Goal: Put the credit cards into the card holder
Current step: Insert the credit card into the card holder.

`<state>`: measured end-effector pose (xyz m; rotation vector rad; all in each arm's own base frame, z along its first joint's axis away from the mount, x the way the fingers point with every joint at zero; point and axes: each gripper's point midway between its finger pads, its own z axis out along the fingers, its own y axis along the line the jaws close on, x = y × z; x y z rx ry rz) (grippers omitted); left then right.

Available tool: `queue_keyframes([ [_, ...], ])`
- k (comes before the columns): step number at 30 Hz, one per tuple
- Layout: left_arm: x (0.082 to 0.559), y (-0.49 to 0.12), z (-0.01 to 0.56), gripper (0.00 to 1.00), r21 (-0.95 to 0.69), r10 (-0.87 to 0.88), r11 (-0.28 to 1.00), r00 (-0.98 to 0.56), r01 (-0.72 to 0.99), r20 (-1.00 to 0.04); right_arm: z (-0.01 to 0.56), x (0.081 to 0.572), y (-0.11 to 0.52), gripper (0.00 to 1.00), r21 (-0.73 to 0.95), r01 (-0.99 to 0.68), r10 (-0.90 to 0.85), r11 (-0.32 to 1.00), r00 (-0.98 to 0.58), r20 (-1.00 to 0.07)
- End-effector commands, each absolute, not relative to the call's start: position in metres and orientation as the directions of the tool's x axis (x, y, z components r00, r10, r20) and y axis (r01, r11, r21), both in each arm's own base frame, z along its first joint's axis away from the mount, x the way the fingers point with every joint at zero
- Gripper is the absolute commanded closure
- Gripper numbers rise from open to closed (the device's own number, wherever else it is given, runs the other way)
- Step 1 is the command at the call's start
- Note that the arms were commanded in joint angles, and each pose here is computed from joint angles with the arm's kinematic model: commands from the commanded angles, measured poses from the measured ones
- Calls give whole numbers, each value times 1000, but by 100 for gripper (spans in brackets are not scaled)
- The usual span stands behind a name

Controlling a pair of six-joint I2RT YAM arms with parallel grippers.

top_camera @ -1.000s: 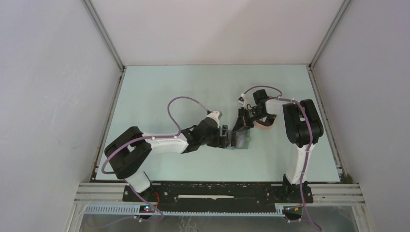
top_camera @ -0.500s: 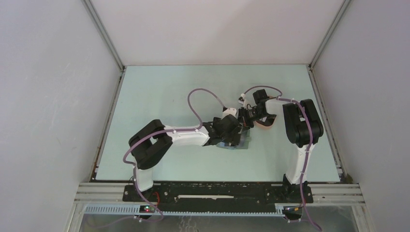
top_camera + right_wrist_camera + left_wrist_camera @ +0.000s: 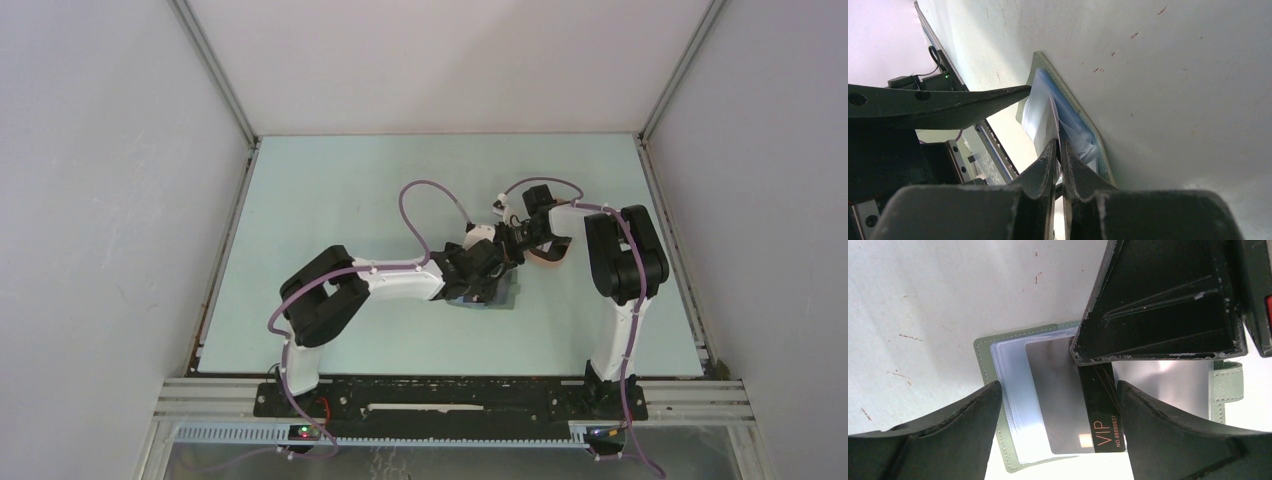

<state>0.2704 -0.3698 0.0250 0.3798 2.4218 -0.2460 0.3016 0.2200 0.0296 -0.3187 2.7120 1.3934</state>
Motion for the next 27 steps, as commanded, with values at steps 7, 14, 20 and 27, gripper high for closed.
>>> queue_keyframes([
  [7, 268, -356, 17, 21, -14, 247, 944, -734, 331, -633, 52, 315, 219, 78, 777, -285, -143, 562, -958, -248],
  [14, 267, -352, 16, 25, -20, 234, 948, -736, 319, -636, 62, 319, 214, 74, 775, -297, -127, 558, -953, -274],
  [20, 267, -352, 14, 31, -37, 226, 947, -743, 319, -631, 76, 325, 207, 68, 762, -328, -114, 558, -940, -321],
  [27, 267, -357, 22, 30, -70, 213, 941, -741, 331, -637, 94, 326, 205, 71, 718, -400, -133, 570, -907, -400],
])
